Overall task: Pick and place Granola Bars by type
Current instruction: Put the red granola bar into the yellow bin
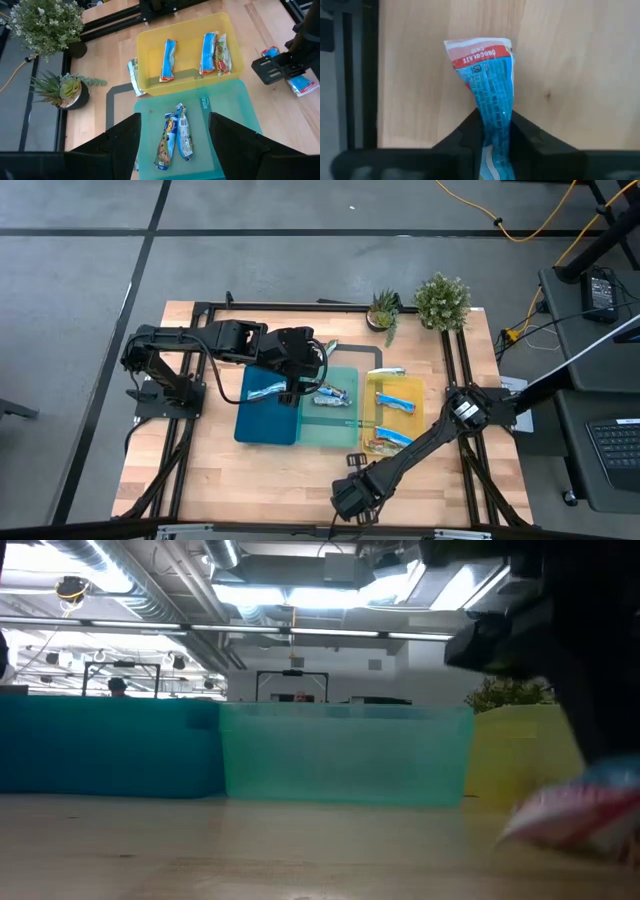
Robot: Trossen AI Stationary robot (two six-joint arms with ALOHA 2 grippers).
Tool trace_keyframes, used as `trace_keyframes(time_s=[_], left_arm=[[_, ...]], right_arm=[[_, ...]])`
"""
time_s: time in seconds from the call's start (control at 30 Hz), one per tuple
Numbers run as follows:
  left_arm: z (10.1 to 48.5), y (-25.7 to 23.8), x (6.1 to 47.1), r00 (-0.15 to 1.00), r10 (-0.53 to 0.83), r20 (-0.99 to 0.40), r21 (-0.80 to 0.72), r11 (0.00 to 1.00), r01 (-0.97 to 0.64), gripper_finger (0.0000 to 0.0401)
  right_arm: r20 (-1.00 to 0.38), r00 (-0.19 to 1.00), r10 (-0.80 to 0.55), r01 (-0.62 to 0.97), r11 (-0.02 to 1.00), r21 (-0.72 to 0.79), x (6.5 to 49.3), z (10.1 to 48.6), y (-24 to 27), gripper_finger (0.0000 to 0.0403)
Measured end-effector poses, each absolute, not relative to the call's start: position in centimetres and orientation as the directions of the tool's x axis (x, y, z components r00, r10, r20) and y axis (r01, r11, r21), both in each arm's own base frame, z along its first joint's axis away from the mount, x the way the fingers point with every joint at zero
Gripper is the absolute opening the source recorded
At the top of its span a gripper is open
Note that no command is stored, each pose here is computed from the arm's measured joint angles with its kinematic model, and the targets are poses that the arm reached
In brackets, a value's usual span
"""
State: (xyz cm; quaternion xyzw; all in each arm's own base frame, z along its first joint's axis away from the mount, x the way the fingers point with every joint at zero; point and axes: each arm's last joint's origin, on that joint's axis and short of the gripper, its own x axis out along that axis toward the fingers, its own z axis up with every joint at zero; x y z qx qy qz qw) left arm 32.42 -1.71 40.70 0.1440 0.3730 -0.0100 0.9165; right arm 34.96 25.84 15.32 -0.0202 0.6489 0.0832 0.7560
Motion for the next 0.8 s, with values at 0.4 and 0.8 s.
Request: trace_keyframes(time_s=[0.4, 0.8], left_arm=[[40.7, -1.7, 32.4, 0.721, 0.089, -0.687, 0.268, 0.954, 0.137, 0.0226], [40.7, -1.7, 32.4, 0.722, 0.089, -0.687, 0.269, 0.953, 0.138, 0.0226]], right_arm=[[-0.998, 0.056, 0.033, -0.138, 0.990, 0.025, 34.8, 21.1, 25.7, 0.0049], [-0.987, 0.135, -0.084, -0.049, 0.995, -0.091, 34.3, 28.5, 24.9, 0.0044]])
